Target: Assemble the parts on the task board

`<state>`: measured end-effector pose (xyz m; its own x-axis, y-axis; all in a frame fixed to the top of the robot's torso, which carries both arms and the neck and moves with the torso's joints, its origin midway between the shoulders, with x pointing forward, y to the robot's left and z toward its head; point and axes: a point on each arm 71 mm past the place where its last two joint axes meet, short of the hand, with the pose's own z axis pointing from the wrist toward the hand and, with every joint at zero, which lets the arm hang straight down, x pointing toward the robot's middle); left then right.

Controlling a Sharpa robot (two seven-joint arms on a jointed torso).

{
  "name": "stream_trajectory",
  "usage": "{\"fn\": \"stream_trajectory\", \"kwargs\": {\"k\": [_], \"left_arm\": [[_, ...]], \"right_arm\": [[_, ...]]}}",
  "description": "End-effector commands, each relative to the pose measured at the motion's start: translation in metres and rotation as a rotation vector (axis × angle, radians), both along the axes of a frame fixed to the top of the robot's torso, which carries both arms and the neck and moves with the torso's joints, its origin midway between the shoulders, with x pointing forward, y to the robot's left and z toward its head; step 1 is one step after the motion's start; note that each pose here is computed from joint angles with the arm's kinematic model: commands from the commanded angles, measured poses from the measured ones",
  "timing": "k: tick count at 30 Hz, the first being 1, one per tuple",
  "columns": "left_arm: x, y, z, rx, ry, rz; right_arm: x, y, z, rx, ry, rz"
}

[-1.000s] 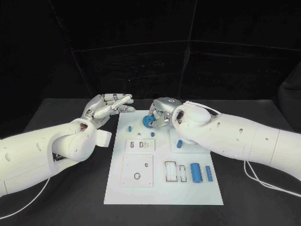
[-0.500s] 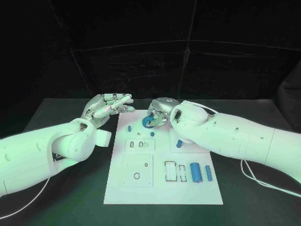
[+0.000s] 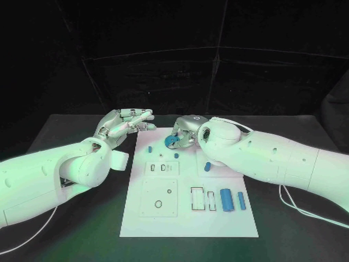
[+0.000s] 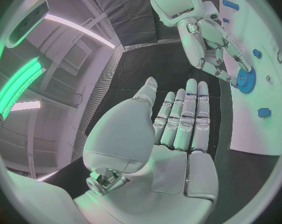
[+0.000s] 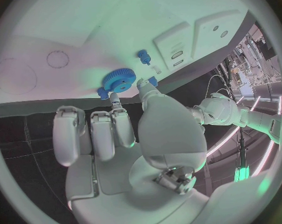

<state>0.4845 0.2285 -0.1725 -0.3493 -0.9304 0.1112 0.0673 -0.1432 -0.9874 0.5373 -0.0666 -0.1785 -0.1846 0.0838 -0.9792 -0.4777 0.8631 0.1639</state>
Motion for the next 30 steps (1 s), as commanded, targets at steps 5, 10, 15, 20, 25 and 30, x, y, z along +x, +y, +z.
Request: {"fn": "stream_trajectory", "kwargs": {"k": [5,10,15,20,25,30], "left_arm": [[0.0001,0.001,0.0015,-0.003,-0.007,-0.010],[0.0007,0.004,0.0014,0.000,-0.008,-0.002],[0.0012,0.007,0.0012,0.002,-0.008,0.003],[0.0013,0.007,0.0012,0.001,-0.008,0.002],[0.0019,0.005,0.0008,-0.001,-0.007,-0.004],[0.0030,0.003,0.0003,-0.002,-0.007,-0.009]], "right_arm": [[-0.005,-0.016,0.015,0.188,-0.111,0.030],[-0.014,-0.045,0.023,0.331,-0.115,0.101],[-0.016,-0.095,0.023,0.405,-0.047,0.077],[-0.013,-0.145,0.021,0.433,-0.010,0.011],[-0.010,-0.170,0.018,0.430,0.006,-0.028],[-0.005,-0.185,0.011,0.415,0.033,-0.061]]}}
